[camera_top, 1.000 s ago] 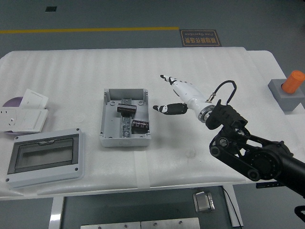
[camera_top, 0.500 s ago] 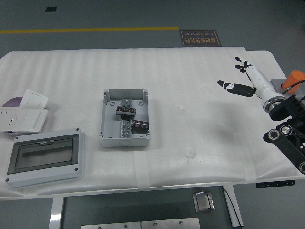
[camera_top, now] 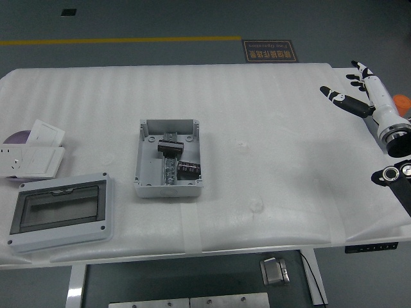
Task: Pick up the battery,place it into the box
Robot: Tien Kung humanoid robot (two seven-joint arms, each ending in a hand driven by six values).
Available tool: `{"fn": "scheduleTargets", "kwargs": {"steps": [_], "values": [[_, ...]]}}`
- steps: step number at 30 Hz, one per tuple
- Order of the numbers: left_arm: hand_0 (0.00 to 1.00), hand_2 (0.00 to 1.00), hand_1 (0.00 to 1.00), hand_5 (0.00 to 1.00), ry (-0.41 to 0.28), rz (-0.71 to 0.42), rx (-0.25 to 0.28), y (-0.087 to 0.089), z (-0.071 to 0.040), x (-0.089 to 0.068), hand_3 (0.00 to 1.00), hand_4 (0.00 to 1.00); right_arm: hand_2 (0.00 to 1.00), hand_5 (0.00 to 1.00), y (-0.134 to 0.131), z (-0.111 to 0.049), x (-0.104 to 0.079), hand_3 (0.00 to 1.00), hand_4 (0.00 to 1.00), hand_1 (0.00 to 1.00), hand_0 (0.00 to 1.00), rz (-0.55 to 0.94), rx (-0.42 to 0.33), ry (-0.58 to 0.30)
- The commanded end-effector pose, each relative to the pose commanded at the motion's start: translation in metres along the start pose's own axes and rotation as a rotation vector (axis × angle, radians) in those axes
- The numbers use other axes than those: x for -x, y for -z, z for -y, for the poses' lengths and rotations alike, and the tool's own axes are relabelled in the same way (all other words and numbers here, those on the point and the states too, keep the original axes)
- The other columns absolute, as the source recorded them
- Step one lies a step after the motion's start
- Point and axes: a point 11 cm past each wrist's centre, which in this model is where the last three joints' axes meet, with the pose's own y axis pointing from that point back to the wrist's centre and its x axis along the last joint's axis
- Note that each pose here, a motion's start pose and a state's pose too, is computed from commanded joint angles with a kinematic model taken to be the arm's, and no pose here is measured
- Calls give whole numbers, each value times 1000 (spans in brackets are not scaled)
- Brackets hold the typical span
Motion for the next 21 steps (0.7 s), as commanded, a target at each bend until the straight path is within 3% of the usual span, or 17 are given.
{"fn": "scheduleTargets", "kwargs": {"steps": [21], "values": [[624, 430, 648, 466, 3, 2, 0, -1, 0, 1, 582, 491, 823, 660, -1, -4, 14, 991, 986, 793, 822, 80, 4, 9]]}}
